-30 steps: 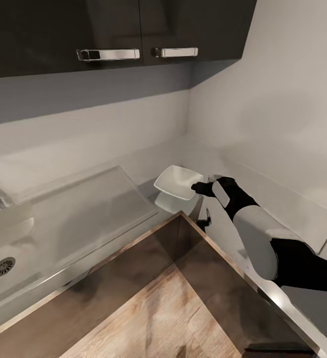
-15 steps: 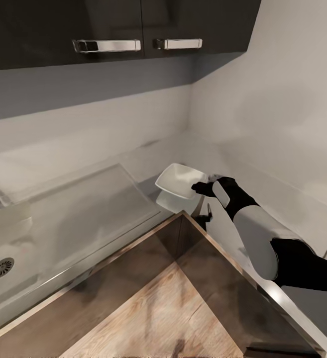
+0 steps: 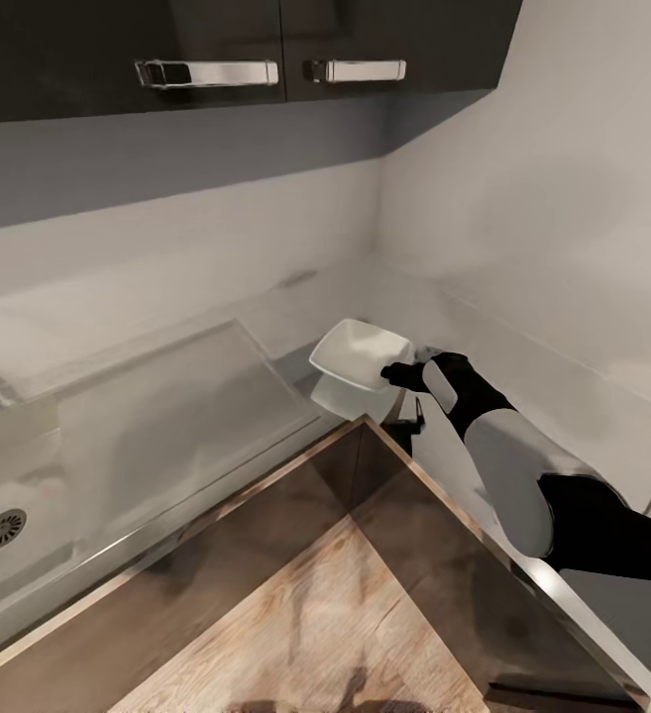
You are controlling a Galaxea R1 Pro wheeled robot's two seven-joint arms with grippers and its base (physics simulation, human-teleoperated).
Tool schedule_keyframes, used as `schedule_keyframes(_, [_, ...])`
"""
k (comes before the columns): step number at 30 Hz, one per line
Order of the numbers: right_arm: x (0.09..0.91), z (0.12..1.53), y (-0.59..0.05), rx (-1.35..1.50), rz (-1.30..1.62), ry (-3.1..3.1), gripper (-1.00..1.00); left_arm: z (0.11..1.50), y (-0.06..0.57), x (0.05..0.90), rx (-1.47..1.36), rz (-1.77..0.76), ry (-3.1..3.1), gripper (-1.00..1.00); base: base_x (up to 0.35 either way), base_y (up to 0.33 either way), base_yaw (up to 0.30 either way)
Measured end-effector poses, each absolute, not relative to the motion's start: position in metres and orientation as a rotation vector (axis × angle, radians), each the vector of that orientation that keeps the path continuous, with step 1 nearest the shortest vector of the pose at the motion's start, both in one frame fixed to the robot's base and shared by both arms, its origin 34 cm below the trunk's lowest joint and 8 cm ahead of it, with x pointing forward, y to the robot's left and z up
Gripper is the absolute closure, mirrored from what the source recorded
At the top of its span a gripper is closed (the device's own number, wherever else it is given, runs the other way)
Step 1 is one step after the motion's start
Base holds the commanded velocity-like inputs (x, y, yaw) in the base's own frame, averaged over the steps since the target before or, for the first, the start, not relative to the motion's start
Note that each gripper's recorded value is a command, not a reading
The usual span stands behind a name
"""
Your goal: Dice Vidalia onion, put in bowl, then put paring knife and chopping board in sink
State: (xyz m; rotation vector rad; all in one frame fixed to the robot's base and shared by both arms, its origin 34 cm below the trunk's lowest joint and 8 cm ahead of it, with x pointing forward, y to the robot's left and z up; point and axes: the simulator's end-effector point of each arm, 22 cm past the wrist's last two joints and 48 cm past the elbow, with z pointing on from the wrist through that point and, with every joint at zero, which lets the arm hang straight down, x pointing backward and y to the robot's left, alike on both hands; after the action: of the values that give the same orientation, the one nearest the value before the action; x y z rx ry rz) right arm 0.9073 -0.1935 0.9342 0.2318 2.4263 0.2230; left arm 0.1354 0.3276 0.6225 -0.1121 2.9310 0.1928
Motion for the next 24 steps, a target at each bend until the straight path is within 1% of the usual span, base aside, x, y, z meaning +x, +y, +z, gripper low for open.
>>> schedule_keyframes(17, [0.9071,0.9337,-0.1905,0.229,0.228,2.427,-1.0,0.6225,0.3276,0.1351,-0.112,0.193,2.932,-1.0,0.0,0.0,0.0])
schedule_keyframes(18, [0.9071,0.9337,-0.1902,0.229,0.228,2.427,1.0,0.6225,0.3276,0.1352,-0.112,0.193,2.932,-1.0,0.0,0.0,0.0])
schedule_keyframes(24, [0.9071,0.934,-0.1905,0.222,0.221,2.428,1.0,0.6225,0.3276,0.1352,-0.112,0.193,2.931,-1.0,0.0,0.0,0.0])
